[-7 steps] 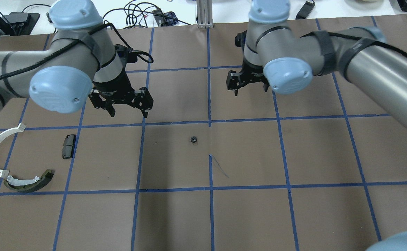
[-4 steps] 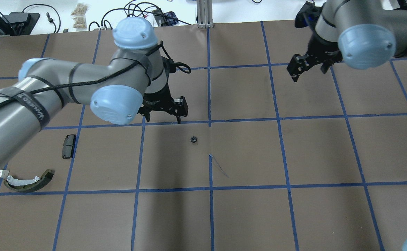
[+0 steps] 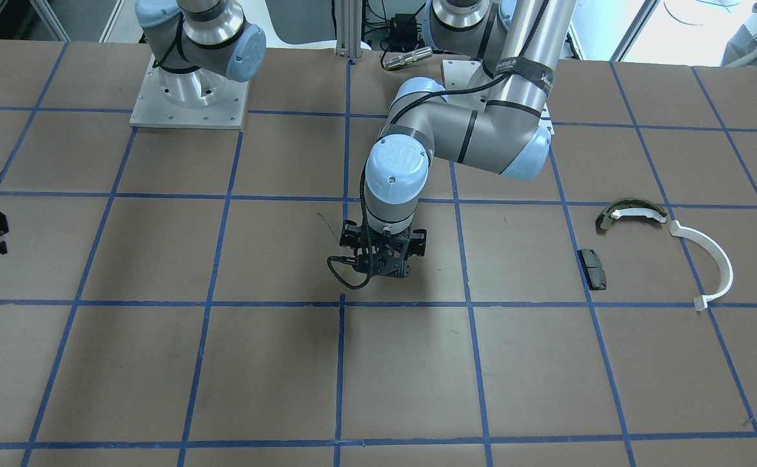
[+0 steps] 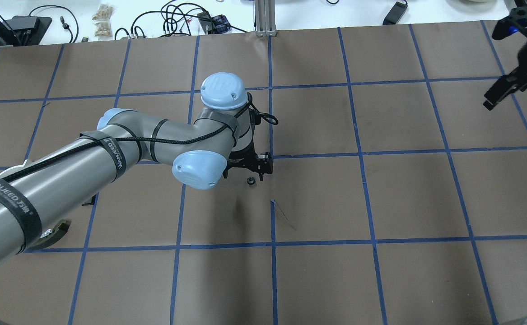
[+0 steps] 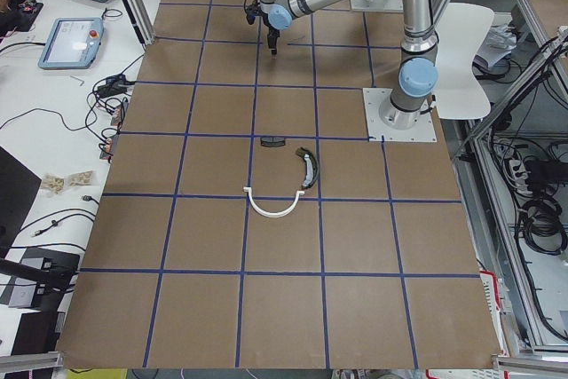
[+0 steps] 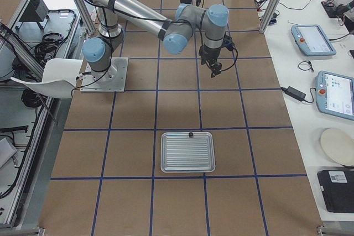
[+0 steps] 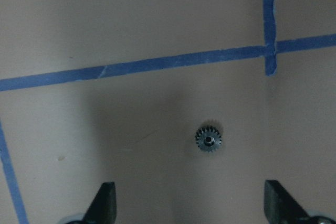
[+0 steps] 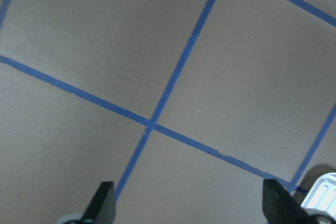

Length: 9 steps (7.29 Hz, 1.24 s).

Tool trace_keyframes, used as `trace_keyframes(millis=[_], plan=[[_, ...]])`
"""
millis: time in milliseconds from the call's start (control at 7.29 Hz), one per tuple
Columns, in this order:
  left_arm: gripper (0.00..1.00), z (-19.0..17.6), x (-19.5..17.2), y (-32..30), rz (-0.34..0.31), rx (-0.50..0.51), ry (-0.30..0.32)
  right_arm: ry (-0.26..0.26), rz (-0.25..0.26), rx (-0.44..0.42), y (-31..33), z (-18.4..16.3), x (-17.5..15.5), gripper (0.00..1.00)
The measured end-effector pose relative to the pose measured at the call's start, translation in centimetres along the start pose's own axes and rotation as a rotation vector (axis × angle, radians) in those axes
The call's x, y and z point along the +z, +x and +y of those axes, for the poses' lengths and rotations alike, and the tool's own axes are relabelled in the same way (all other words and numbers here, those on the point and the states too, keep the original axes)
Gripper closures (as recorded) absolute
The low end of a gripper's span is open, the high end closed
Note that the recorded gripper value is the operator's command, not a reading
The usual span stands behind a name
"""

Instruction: Place bearing gear from tray to pile

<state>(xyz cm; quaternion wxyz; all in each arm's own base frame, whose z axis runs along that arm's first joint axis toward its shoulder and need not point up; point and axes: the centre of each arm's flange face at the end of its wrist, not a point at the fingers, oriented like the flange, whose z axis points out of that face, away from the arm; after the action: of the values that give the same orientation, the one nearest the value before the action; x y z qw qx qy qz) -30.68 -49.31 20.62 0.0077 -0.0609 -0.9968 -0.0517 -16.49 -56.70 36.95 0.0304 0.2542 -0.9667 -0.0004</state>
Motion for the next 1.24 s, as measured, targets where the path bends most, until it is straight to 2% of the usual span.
trace_keyframes(millis=[137, 412, 549, 824, 961, 1098, 1235], plan=[[0.15, -0.2, 0.9, 0.2, 0.005, 0.002, 0.000, -0.007, -0.011, -0.073, 3.3, 3.1, 1.1, 0.00], [0.29, -0.9, 2.4, 0.8, 0.022, 0.008, 0.017, -0.010, -0.035, -0.203, 9.5, 8.7, 5.4, 0.00], [0.40, -1.2, 3.1, 1.0, 0.027, 0.012, 0.024, -0.010, -0.043, -0.256, 11.9, 11.0, 7.8, 0.00], [0.55, -1.4, 3.8, 1.0, 0.025, 0.019, 0.022, -0.008, -0.080, -0.427, 14.5, 13.8, 12.1, 0.00], [0.70, -1.3, 3.8, 1.0, 0.023, 0.020, 0.022, -0.004, -0.095, -0.515, 15.0, 14.4, 13.5, 0.00], [1.00, -1.2, 3.6, 1.1, 0.022, 0.023, 0.020, 0.000, -0.089, -0.604, 15.3, 14.5, 14.3, 0.00], [1.00, -1.1, 3.4, 1.0, 0.020, 0.025, 0.020, 0.003, -0.070, -0.707, 15.6, 14.6, 14.9, 0.00]])
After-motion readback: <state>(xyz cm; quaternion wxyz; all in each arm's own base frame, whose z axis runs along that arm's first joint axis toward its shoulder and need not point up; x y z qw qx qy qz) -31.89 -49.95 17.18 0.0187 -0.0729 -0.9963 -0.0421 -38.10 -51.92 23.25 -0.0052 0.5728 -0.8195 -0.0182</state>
